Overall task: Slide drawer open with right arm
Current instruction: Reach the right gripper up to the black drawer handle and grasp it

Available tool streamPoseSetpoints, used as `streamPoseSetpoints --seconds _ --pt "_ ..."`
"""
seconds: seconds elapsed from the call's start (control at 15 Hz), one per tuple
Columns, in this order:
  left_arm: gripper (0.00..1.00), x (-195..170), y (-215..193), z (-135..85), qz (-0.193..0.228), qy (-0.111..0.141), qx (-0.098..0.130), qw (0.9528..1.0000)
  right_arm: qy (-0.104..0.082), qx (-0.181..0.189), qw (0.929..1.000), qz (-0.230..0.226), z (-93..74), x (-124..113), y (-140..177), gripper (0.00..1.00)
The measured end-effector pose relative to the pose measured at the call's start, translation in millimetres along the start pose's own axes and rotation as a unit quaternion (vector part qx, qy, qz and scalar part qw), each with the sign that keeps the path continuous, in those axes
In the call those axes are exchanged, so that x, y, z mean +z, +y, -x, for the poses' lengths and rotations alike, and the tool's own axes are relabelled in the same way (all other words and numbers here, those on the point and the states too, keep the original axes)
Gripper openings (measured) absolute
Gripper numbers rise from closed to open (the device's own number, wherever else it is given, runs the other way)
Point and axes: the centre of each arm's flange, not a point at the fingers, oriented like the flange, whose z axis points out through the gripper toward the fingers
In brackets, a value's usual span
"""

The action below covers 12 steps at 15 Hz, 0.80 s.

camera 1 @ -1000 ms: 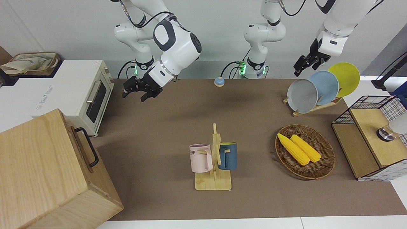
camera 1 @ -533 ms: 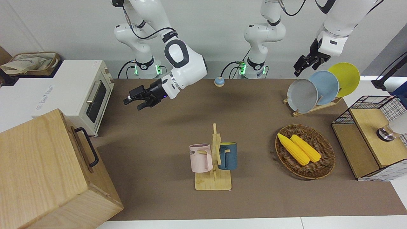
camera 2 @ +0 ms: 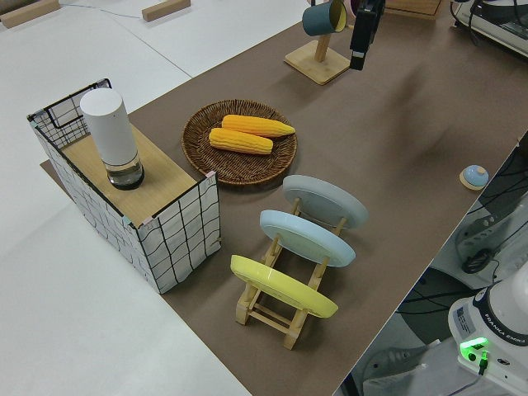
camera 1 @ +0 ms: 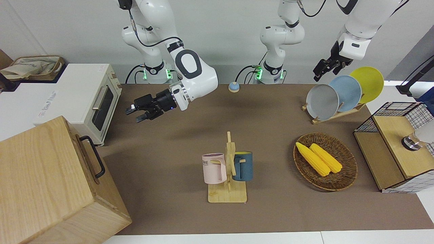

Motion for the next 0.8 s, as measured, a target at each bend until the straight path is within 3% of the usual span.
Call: streamPoseSetpoints --seconds 0.33,0.8 --pt "1.00 0.0 0.0 0.0 0.000 0.000 0.000 1.0000 0.024 -0.001 0.9993 0.030 -9.7 26.9 5.3 0.99" --pt "1.00 0.0 0.0 0.0 0.000 0.000 0.000 1.0000 0.057 0.037 0.9969 0.038 -21.2 67.7 0.7 0.97"
